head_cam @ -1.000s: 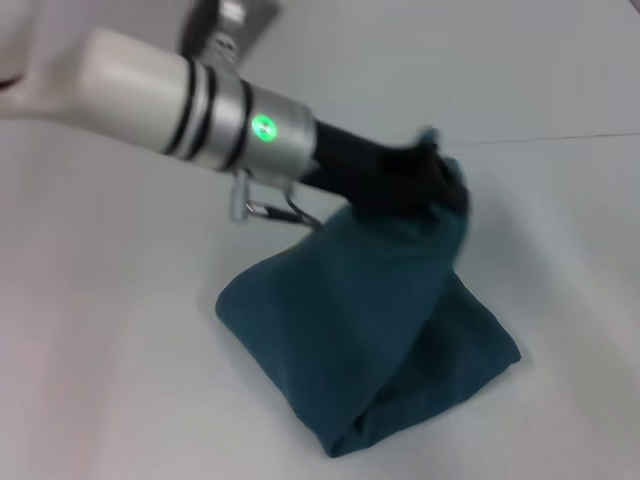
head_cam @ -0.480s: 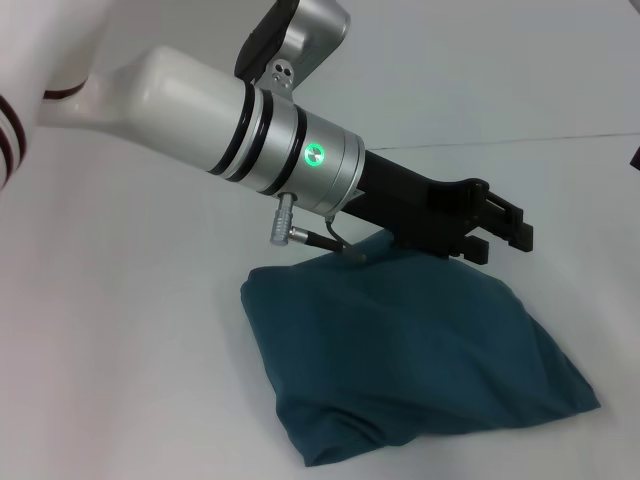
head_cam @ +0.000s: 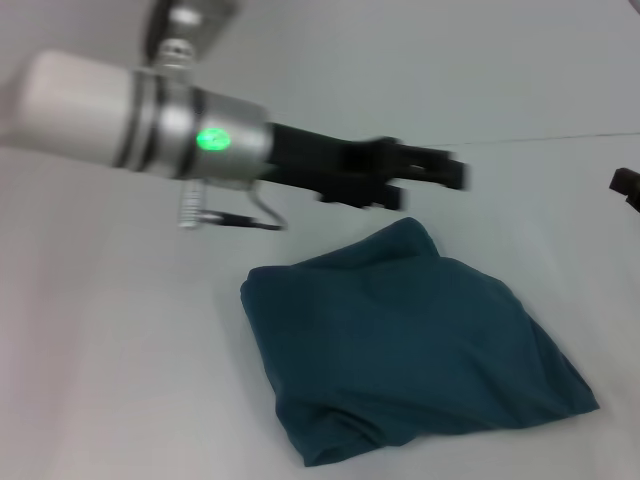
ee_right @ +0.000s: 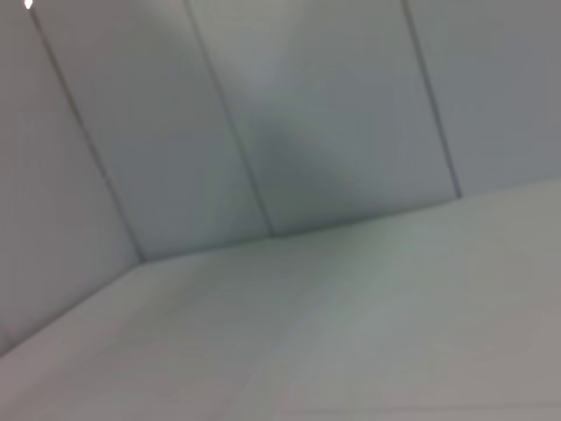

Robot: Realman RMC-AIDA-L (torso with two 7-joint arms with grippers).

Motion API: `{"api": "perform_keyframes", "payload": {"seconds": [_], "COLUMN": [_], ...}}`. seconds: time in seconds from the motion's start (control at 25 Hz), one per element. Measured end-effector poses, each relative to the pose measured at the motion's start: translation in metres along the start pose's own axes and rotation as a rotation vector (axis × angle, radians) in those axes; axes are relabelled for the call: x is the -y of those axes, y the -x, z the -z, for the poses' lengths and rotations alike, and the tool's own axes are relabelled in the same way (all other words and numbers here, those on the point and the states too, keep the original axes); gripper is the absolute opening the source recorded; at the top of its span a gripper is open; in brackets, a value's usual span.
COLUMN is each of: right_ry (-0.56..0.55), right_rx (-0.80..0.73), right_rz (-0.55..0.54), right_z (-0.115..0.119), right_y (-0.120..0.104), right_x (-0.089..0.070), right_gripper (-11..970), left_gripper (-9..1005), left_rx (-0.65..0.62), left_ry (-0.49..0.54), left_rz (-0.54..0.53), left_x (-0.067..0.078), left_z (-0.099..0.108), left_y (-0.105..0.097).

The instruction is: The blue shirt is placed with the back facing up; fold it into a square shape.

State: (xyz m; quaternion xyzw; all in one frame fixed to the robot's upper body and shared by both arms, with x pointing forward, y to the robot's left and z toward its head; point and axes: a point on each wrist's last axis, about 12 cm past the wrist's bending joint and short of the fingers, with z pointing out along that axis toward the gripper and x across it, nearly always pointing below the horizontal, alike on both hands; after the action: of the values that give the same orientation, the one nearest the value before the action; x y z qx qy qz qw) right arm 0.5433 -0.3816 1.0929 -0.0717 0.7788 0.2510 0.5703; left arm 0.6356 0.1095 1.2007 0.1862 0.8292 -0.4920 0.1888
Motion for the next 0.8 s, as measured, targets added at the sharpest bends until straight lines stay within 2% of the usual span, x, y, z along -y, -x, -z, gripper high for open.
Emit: {"api": "perform_keyframes", "payload": {"seconds": [0.16, 0.2, 0.36, 0.48, 0.68, 0.8], "right_ry": [0.037, 0.048, 0.09, 0.085, 0.057, 0.031], "right_rx": [-0.129, -0.169, -0.36, -0.577, -0.73, -0.765], "right_rz": [-0.008, -0.015, -0.056, -0.089, -0.139, -0.184], "right_z": [0.001, 0.003, 0.003, -0.004, -0.01, -0.012], "right_y": [0.026, 0.033, 0.061, 0.073, 0.071, 0.066], "right_x": [-0.003, -0.005, -0.018, -0.03, -0.037, -0.039], "right_gripper": [-1, 40, 146, 210, 317, 444], "left_gripper": [888, 924, 955, 962, 959, 959], "left_rx": [0.066, 0.085, 0.136, 0.159, 0.154, 0.147], "left_ry": [-0.025, -0.033, -0.054, -0.047, -0.026, -0.01], "left_rz": [-0.039, -0.058, -0.165, -0.22, -0.272, -0.285], "left_x": [-0.024, -0.03, -0.046, -0.054, -0.06, -0.063], "left_z": [0.038, 0.048, 0.081, 0.099, 0.118, 0.125], "left_y": [-0.011, -0.015, -0.035, -0.05, -0.069, -0.078]}}
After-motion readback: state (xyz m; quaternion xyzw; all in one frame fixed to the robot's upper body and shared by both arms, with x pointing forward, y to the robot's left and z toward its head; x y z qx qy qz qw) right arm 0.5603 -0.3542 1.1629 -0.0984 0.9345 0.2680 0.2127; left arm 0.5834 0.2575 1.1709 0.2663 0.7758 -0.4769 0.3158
